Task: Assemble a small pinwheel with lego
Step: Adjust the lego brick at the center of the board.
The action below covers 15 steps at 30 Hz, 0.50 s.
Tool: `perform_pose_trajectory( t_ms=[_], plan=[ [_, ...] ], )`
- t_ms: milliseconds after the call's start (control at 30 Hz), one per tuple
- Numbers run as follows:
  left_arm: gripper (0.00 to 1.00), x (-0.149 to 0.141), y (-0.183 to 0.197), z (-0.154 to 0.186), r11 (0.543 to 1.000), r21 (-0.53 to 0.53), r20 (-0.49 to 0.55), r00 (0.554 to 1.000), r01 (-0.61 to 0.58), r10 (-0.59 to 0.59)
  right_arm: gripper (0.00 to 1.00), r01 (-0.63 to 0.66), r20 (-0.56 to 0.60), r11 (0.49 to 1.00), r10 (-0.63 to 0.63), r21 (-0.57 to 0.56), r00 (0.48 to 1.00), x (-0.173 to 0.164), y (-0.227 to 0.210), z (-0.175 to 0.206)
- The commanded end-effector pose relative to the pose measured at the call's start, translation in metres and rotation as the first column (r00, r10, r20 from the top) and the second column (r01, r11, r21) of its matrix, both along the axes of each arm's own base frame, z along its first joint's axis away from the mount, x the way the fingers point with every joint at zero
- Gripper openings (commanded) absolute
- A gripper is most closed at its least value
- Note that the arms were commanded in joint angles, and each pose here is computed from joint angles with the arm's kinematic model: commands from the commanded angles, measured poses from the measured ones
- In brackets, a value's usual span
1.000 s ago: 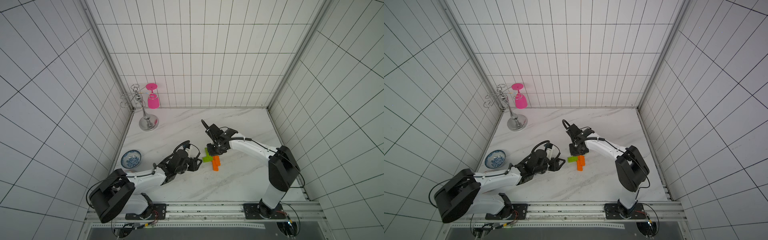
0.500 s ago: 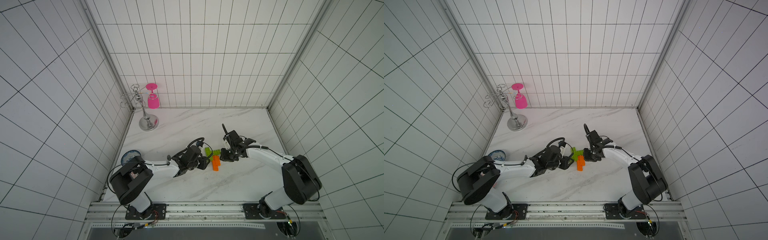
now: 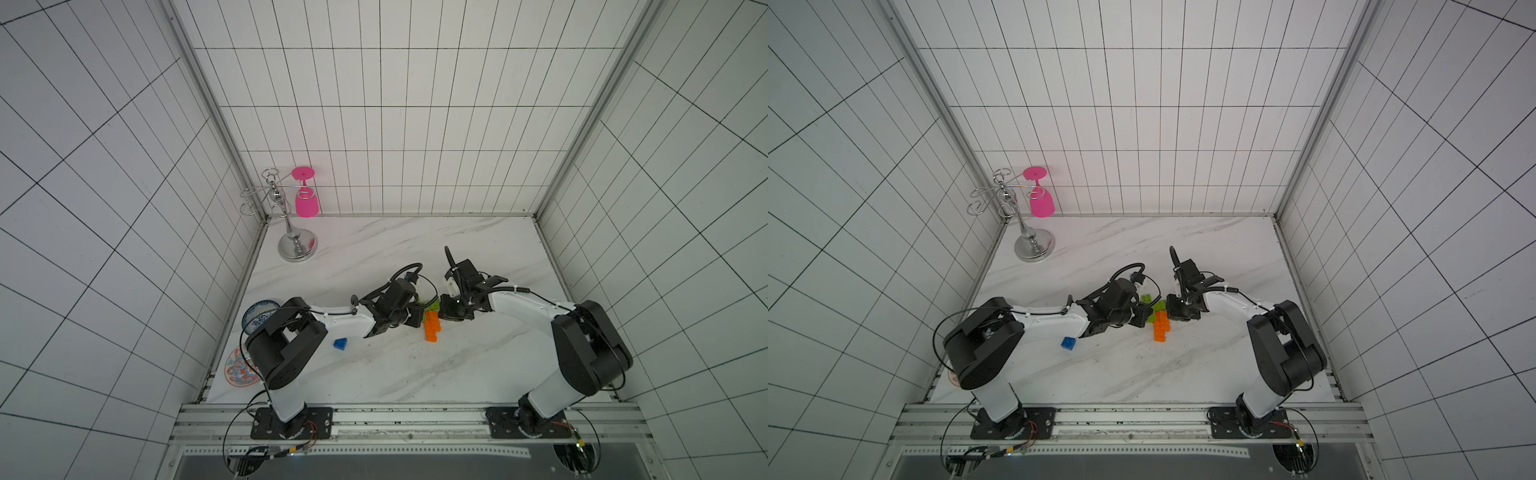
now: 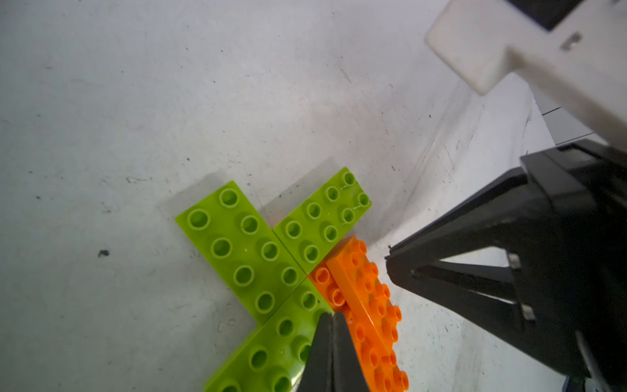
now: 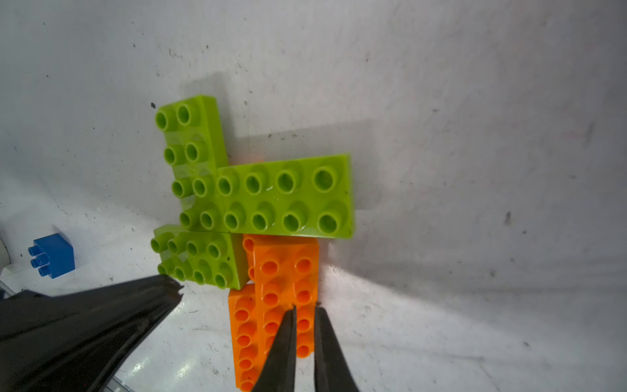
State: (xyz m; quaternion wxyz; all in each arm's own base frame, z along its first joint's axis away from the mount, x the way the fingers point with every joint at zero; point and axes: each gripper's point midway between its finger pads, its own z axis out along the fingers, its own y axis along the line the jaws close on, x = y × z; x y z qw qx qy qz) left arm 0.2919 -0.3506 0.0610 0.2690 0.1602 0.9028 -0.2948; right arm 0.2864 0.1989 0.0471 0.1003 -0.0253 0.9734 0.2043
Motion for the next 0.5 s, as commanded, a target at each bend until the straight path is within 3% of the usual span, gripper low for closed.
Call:
perform_pose_trajectory(
  t_ms=[0,467],
  plan=[
    [0.02,0.009,0.001,-0.001,1.0,0.024,0.004,1.0,-0.001,0.001,0.15,0.037,-0.012,0.999,-0.037,-0.032,0.999,0.003,-0.012,-0.005],
    [0.0,0.015,-0.009,-0.022,0.998,0.064,-0.034,0.999,0.023,-0.021,0.18,0.024,-0.051,0.999,-0.023,0.023,0.998,0.0,-0.006,-0.011]
  ],
)
